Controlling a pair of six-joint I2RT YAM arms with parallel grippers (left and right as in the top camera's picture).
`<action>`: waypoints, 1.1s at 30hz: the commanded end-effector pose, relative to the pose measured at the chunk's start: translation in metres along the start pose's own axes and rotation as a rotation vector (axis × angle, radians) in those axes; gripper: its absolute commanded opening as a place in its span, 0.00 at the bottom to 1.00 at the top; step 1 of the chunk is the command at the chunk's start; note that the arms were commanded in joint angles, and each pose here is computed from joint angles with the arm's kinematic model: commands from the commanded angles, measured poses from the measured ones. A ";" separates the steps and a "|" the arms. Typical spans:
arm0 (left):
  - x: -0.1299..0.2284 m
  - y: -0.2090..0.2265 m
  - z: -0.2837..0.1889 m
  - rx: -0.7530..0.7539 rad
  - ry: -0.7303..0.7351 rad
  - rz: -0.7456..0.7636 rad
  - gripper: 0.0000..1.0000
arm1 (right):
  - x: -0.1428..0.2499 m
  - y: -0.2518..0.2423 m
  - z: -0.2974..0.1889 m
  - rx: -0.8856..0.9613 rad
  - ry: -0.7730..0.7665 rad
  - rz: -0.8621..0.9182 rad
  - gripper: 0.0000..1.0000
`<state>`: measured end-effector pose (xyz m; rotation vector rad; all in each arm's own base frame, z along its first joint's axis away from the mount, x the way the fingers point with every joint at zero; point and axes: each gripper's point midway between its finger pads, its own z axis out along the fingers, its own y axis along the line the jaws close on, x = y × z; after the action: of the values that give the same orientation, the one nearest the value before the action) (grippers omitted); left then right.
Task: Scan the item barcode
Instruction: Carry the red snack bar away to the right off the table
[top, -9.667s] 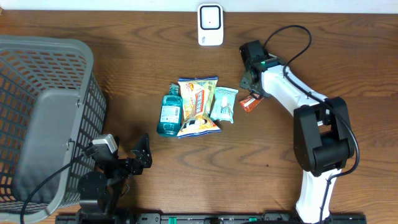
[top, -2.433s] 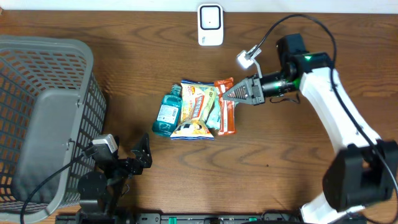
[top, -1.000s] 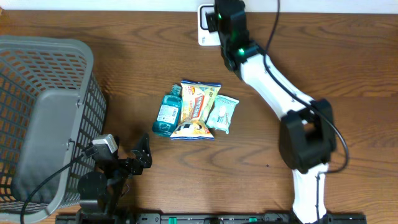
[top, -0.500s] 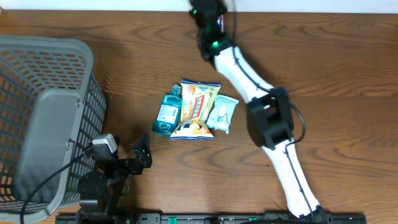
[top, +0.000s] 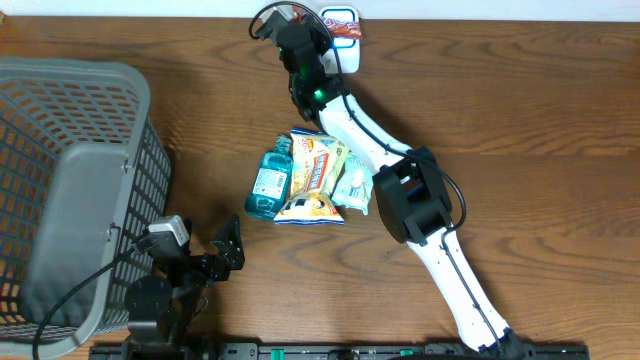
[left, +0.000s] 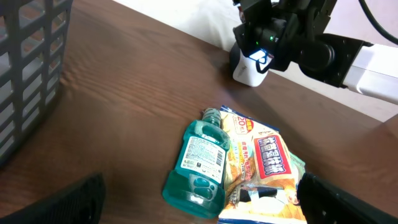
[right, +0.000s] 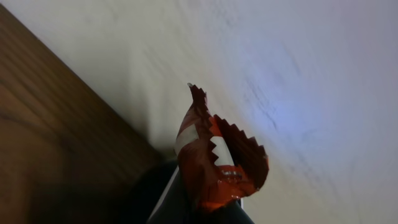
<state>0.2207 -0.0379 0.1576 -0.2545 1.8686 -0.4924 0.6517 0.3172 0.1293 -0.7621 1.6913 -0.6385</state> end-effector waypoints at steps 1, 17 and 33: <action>0.001 -0.003 0.000 0.015 0.006 -0.011 0.98 | -0.007 -0.035 -0.008 0.072 0.040 0.053 0.01; 0.001 -0.003 0.000 0.015 0.006 -0.012 0.98 | 0.188 -0.301 -0.068 0.233 0.723 -0.014 0.01; 0.001 -0.003 0.000 0.015 0.006 -0.012 0.98 | 0.500 -0.393 -0.153 0.455 1.308 0.175 0.06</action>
<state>0.2208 -0.0379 0.1575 -0.2545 1.8686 -0.4924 0.5138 -0.2765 0.1565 0.0457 2.5540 -1.3894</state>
